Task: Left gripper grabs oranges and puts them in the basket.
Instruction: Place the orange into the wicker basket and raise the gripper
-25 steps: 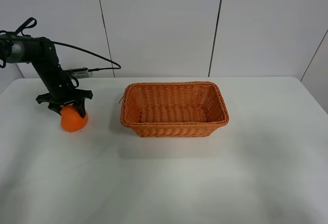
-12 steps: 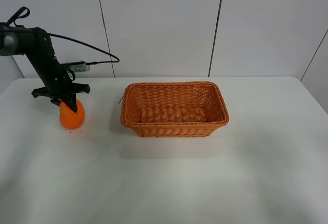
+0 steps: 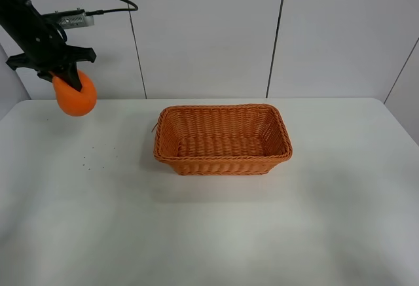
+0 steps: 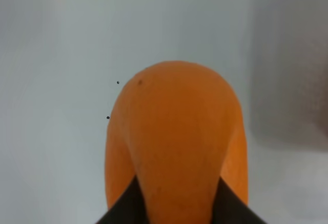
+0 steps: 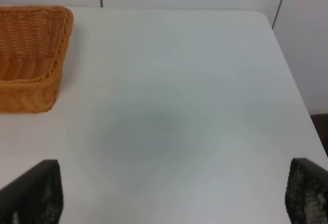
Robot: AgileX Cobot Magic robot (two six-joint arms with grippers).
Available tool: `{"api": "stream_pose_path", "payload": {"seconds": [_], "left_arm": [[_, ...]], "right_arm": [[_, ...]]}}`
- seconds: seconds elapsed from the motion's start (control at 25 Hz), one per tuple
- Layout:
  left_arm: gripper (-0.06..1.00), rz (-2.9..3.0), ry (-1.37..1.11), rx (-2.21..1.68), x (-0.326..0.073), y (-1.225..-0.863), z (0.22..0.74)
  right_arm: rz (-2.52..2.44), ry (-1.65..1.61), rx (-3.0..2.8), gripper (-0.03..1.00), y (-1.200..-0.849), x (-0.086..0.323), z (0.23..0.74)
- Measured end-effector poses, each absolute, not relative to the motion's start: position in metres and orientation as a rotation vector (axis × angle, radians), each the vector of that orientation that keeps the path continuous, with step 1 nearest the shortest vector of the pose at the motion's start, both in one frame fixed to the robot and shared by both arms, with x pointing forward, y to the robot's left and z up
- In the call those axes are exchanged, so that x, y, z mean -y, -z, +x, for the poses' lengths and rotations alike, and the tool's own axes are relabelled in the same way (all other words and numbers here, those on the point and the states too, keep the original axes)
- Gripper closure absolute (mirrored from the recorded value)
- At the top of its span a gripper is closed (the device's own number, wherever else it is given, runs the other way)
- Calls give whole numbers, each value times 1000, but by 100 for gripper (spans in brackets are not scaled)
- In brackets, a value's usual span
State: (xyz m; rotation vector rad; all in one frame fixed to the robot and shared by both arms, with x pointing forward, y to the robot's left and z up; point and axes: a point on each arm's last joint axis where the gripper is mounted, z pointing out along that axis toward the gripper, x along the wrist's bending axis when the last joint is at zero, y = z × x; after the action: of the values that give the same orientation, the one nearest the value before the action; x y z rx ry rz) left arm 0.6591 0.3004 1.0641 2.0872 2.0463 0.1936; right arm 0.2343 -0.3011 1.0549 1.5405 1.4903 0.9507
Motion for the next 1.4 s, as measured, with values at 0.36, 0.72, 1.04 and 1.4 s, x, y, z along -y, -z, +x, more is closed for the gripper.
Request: {"api": "stream_pose_path", "payload": {"seconds": [0.36, 0.72, 1.04, 1.4], "left_arm": [[70, 2223, -181, -1878, -231, -1075, 649], [70, 2414, -206, -1520, -111, -1077, 615], [70, 2436, -188, -1434, -60, -1048, 630], [70, 2412, -114, -1421, -26, -989, 662]], "right_arm": [[1540, -951, -1490, 27, -1055, 301, 234], [1540, -951, -1490, 27, -1055, 301, 234], [1540, -951, -1490, 27, -1055, 301, 234], [1540, -951, -1490, 27, -1055, 301, 234]]}}
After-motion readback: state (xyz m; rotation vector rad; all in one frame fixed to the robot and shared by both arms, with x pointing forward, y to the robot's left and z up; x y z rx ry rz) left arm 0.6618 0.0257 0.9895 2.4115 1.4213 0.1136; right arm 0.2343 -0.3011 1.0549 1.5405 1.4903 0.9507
